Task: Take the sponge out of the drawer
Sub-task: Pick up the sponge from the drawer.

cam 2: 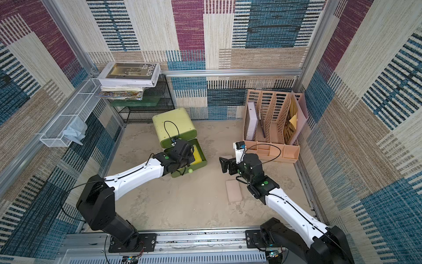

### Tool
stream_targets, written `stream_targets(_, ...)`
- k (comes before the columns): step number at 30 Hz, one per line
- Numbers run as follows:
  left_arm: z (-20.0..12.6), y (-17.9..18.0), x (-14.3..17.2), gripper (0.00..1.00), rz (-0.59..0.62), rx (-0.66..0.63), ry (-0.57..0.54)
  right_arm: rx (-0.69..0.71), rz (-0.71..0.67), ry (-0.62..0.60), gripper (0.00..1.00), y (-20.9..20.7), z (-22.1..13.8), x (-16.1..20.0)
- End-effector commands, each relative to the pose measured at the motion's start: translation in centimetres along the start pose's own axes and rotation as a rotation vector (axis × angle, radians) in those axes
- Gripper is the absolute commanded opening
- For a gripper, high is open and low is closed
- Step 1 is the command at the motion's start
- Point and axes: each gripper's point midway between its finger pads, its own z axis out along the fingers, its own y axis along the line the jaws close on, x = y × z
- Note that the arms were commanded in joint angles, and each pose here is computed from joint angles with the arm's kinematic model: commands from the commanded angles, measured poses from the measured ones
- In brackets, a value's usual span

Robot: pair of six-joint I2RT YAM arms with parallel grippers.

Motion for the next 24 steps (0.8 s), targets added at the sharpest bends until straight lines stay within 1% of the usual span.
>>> stream_targets(1, -0.7, -0.5, -0.8, 0.0, -0.018, 0.032, -0.024, -0.011, 0.007, -0.019, 1.0, 0.2, 0.0, -0.4)
stream_targets(8, -2.2, -0.9, -1.1, 0.0, -0.035, 0.075, -0.024, -0.009, 0.008, -0.02, 1.0, 0.2, 0.0, -0.4)
stream_targets(16, -4.7, -2.4, -1.5, 0.0, -0.045, 0.165, -0.014, -0.002, 0.012, -0.031, 0.99, 0.0, -0.2, -0.6)
stream_targets(20, -6.3, -3.5, -2.1, 0.0, -0.024, 0.207, -0.037, 0.008, 0.015, -0.038, 0.99, -0.2, -0.3, -0.7)
stream_targets(24, -7.5, -4.9, -2.0, 0.0, 0.011, 0.244, -0.039, 0.02, 0.021, -0.046, 0.99, -0.5, -0.5, -0.8)
